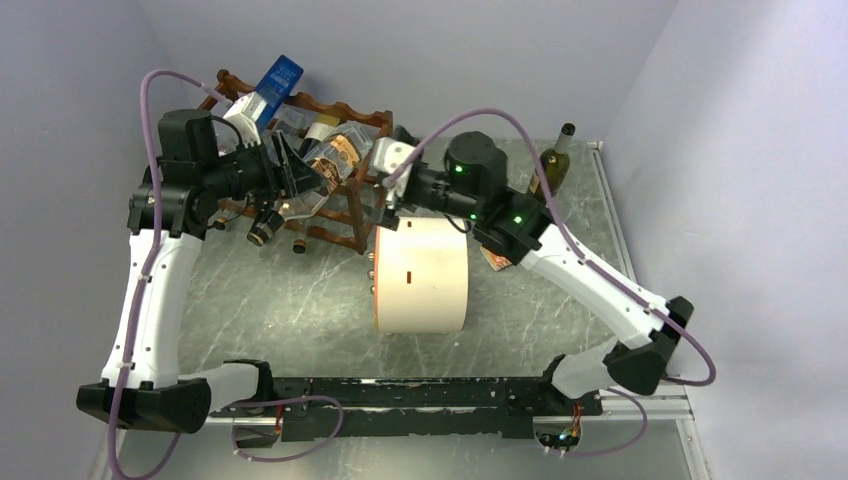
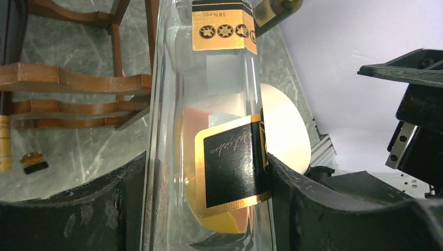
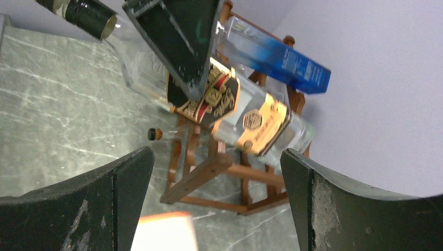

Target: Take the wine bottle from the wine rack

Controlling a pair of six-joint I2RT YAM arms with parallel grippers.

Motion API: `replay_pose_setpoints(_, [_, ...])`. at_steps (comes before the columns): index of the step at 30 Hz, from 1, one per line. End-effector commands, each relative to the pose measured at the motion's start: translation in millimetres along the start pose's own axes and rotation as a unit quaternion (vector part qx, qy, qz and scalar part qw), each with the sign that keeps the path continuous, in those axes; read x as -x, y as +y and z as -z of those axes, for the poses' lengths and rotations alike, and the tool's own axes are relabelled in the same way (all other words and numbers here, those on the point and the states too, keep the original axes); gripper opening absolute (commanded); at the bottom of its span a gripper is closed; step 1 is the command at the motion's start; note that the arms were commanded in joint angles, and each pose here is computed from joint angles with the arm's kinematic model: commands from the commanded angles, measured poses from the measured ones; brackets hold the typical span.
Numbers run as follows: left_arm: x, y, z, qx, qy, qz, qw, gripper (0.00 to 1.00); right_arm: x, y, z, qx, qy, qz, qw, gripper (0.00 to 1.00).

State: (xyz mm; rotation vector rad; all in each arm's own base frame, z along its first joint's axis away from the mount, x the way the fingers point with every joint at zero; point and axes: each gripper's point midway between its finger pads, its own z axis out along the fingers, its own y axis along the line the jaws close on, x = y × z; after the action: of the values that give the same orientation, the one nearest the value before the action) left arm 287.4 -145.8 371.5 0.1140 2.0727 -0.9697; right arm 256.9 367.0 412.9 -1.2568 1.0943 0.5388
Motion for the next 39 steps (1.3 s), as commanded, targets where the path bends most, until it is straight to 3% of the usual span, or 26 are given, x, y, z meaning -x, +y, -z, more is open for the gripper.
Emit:
replay_pose_setpoints(1, [10.5, -19.7, 19.0, -0.017, -0.040, -0.069, 0.997, 0.07, -11.9, 20.8, -26.1, 0.045, 0.051, 0.109, 0.992, 0.97])
replay_pose_setpoints(6, [0.7, -19.8, 25.0, -0.013, -0.028, -0.076, 0.997, 0.07, -12.7, 38.4, -44.5, 0.043, 0.062, 0.209, 0.975, 1.00])
replay_pose_setpoints(17, [-21.5, -14.2, 29.9, -0.008, -0.005, -0.076, 0.997, 0.07, -21.4, 43.9, -67.7, 0.039, 0.095, 0.291, 0.951, 1.00])
replay_pose_setpoints(23, [-28.1, -15.3, 31.0, -0.015, 0.001, -0.076, 0.997, 0.07, -17.3, 51.6, -81.0, 0.067, 0.079, 0.302, 0.948, 0.99])
replay_pose_setpoints(39, [-36.0, -17.9, 34.7, -0.023, 0.009, -0.077, 0.997, 0.07, -39.3, 76.8, -109.2, 0.141, 0.087, 0.307, 0.937, 0.85])
